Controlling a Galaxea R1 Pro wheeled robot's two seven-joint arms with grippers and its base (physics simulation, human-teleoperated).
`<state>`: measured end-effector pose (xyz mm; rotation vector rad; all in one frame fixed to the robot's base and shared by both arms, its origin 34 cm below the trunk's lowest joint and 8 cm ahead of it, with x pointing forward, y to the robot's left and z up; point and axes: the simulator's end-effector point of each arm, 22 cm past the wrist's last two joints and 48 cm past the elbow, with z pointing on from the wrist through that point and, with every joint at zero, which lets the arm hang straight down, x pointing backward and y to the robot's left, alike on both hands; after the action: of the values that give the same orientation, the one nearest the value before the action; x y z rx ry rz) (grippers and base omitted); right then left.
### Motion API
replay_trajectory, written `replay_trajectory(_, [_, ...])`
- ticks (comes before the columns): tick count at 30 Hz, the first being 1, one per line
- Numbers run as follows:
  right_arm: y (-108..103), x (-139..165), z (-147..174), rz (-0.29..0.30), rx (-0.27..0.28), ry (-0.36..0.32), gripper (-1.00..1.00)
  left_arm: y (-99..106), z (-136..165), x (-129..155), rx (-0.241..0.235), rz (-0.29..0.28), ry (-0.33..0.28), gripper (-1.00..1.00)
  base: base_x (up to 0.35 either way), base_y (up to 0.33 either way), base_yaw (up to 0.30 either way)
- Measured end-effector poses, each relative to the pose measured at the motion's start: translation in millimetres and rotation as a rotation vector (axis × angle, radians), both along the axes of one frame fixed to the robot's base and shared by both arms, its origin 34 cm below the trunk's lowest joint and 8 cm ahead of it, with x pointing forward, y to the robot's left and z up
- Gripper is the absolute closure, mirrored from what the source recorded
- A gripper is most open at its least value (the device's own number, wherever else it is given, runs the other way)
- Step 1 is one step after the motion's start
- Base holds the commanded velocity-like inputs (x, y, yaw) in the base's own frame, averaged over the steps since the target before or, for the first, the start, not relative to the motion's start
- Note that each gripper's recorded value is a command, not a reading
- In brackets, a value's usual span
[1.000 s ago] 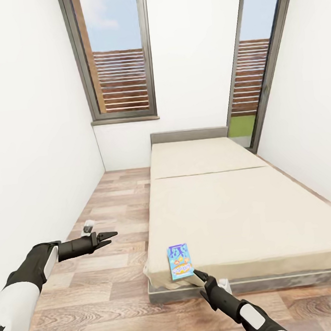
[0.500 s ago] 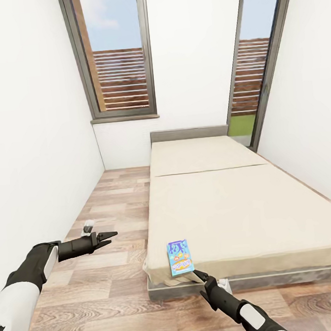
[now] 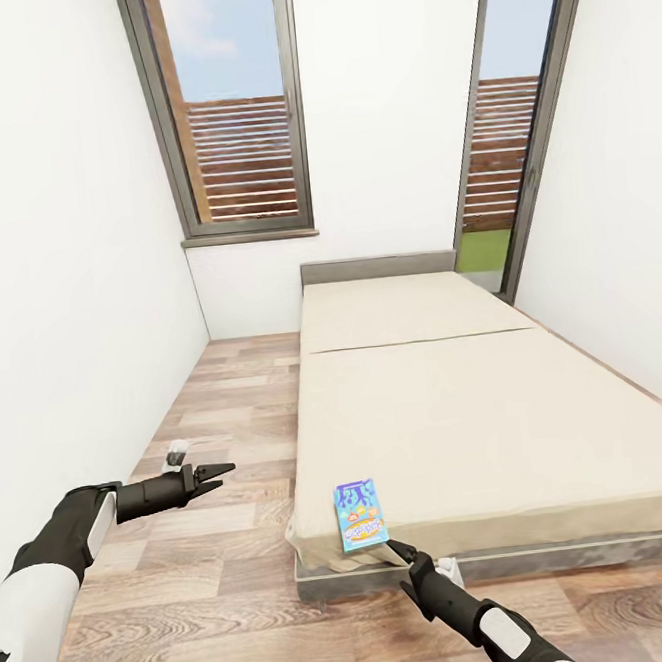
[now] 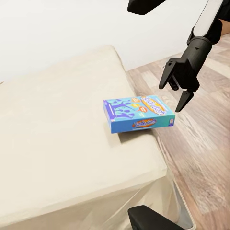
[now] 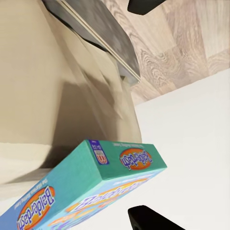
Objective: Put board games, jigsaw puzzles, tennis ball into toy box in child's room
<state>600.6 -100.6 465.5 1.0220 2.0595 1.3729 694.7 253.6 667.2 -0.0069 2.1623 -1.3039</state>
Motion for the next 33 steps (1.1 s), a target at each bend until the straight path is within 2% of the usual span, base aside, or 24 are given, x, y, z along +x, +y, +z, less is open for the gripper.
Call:
replay_trajectory(10, [0,2,4,-0.002,0.007,-0.017,-1.00,0,0,0,0.001,-0.001,0.001,-1.00,0.000,0.000,0.000])
replay_trajectory(20, [0,8,17,-0.007,0.023,-0.087,-1.00,-1,0,0,0.001,-0.001,0.001,-1.00,0.000,0.000,0.000])
replay_trajectory(33, [1,8,19,-0.005,0.026,-0.094,-1.00,-1,0,0,0.002,-0.002,0.001,-1.00,0.021,0.054,0.000])
